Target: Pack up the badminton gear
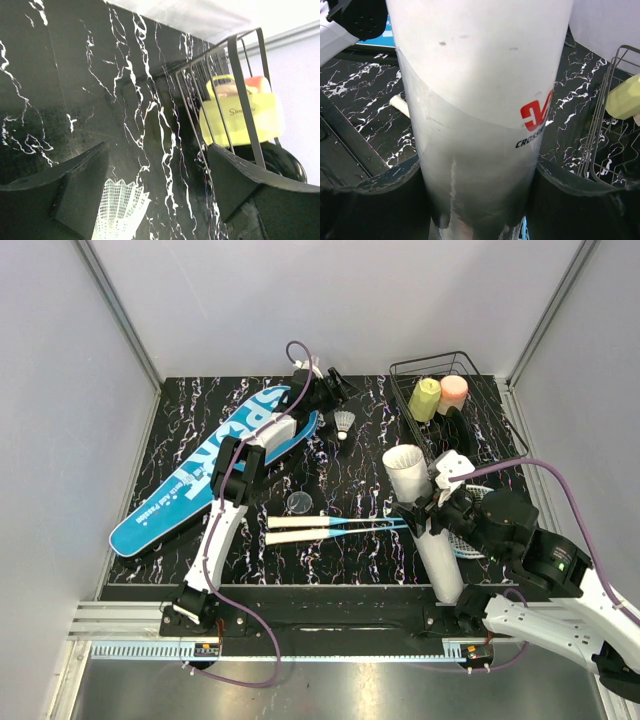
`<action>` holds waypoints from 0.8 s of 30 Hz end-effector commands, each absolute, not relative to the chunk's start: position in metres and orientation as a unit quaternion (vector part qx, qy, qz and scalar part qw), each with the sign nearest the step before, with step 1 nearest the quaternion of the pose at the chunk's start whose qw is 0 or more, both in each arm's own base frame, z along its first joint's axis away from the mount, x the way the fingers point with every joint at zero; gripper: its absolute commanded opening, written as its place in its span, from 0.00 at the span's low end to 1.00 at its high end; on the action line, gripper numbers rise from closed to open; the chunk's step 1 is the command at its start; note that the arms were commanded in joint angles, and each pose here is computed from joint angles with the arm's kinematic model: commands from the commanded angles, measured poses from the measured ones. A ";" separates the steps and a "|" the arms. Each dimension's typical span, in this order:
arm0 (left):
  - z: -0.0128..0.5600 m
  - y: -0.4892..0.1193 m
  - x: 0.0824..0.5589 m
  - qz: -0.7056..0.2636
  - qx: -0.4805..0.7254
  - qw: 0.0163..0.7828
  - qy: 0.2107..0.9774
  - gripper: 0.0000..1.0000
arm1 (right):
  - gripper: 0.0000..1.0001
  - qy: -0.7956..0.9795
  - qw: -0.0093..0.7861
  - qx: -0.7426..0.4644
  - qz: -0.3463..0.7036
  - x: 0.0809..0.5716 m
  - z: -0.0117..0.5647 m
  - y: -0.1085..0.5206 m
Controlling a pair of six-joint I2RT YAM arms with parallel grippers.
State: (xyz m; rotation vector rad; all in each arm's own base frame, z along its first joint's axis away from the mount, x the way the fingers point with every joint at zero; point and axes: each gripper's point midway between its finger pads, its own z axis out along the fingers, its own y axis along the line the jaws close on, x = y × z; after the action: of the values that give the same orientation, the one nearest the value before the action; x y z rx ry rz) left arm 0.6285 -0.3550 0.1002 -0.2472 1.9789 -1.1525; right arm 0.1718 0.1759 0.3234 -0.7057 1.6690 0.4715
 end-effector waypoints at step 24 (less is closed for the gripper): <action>0.117 -0.334 0.507 -0.447 0.053 0.354 0.820 0.73 | 0.29 0.697 0.602 -0.312 0.233 0.175 0.334 0.199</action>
State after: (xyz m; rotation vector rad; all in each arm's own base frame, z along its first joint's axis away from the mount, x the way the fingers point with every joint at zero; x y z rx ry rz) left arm 0.5127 -0.3243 0.0996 0.0459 2.1527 -1.1156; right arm 0.1745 0.1910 0.3079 -0.7590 1.7034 0.4834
